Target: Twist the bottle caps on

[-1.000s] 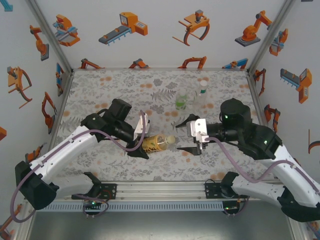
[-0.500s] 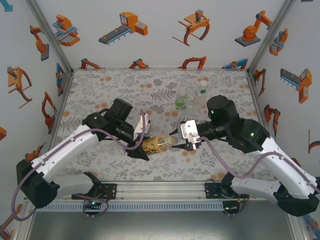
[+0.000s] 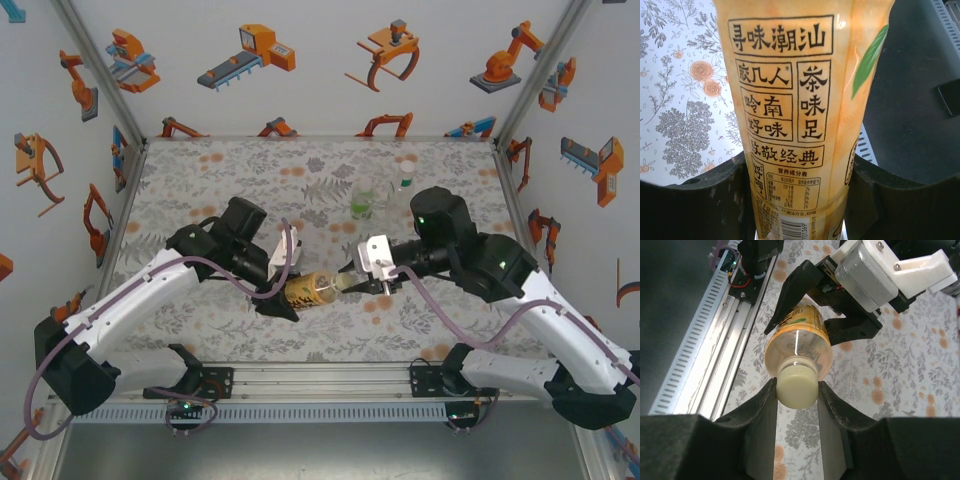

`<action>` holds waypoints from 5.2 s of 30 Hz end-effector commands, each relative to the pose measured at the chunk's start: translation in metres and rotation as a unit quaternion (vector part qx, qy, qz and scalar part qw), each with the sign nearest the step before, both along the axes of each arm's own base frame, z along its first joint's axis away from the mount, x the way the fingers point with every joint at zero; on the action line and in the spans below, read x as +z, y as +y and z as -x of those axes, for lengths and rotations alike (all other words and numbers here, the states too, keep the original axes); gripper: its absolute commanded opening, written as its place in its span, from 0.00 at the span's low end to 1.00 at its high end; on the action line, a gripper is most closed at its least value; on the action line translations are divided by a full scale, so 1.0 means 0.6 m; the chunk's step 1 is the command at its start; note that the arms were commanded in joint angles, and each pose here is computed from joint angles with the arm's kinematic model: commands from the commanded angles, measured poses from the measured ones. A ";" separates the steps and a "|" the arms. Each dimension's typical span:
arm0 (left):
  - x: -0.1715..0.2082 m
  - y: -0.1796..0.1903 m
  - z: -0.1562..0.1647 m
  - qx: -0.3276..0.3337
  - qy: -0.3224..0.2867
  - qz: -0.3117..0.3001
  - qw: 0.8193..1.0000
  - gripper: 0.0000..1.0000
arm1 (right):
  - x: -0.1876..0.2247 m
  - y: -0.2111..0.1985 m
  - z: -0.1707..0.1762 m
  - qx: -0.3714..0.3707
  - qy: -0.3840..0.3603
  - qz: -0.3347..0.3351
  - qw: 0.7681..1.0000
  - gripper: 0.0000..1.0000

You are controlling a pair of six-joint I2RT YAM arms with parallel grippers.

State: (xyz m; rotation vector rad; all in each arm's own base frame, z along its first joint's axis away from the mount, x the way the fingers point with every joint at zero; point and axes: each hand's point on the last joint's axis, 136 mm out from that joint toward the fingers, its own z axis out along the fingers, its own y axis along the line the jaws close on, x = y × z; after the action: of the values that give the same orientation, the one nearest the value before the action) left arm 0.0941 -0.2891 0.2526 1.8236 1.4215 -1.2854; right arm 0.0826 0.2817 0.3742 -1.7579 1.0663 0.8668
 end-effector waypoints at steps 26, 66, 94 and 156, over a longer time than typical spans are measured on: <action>0.025 0.012 -0.121 0.205 -0.189 0.015 0.960 0.00 | -0.093 0.050 -0.199 -0.392 0.627 -0.137 0.659 0.00; 0.016 0.000 -0.036 0.066 -0.107 0.034 0.992 0.00 | 0.031 -0.045 -0.052 -0.158 0.109 -0.066 0.979 0.71; 0.018 -0.004 0.018 -0.035 0.004 0.026 0.999 0.00 | 0.017 -0.008 0.020 0.056 -0.028 -0.035 0.997 0.47; -0.007 0.032 -0.177 0.285 -0.220 -0.039 0.932 0.00 | -0.116 0.023 -0.237 -0.443 0.633 -0.119 0.623 0.36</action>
State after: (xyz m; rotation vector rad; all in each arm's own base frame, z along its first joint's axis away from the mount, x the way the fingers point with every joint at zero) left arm 0.1987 -0.2481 0.2095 1.4989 1.7456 -0.4160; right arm 0.2401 0.2911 0.2874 0.2351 2.2385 1.4083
